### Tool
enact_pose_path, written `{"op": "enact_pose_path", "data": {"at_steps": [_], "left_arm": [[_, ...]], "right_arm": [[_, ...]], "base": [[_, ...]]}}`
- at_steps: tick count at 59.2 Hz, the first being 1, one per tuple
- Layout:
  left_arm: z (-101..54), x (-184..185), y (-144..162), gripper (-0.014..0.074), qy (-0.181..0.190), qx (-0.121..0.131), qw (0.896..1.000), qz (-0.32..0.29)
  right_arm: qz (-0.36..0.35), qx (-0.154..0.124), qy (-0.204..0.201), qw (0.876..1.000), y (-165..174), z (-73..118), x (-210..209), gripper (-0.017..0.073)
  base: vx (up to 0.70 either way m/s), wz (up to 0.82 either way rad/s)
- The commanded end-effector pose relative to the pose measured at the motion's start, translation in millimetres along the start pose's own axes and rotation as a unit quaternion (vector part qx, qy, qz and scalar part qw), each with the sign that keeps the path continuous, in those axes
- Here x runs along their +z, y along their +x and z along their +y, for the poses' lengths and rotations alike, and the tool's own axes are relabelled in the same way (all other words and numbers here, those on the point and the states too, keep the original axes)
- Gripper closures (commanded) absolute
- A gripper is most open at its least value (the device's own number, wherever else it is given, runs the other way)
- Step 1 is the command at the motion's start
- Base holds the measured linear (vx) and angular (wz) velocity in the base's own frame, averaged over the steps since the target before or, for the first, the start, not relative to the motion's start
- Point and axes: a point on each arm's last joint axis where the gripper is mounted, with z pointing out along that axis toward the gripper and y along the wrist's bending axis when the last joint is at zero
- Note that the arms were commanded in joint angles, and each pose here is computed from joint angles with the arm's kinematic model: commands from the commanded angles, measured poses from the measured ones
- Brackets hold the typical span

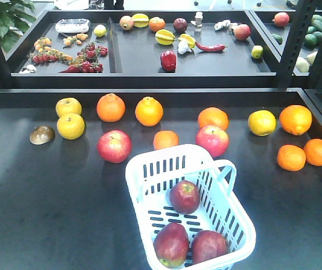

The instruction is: Pick three apples into basket with both arms

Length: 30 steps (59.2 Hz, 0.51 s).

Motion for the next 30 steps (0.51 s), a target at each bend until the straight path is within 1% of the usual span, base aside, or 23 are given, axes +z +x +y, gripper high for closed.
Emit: {"op": "enact_pose_path", "data": {"at_steps": [1,30], "left_arm": [[-3.8,-3.3,-15.3,0.06,0.012,-0.002,0.998,-0.055],[-3.8,-3.3,-15.3,0.06,0.012,-0.002,0.998,-0.055]], "right_arm": [[-0.032,-0.002,-0.007,0.999,-1.9,1.4,-0.7,0.0565],[-0.032,-0.002,-0.007,0.999,-1.9,1.4,-0.7,0.0565]], "base": [[0.0,0.0],[0.0,0.0]]}}
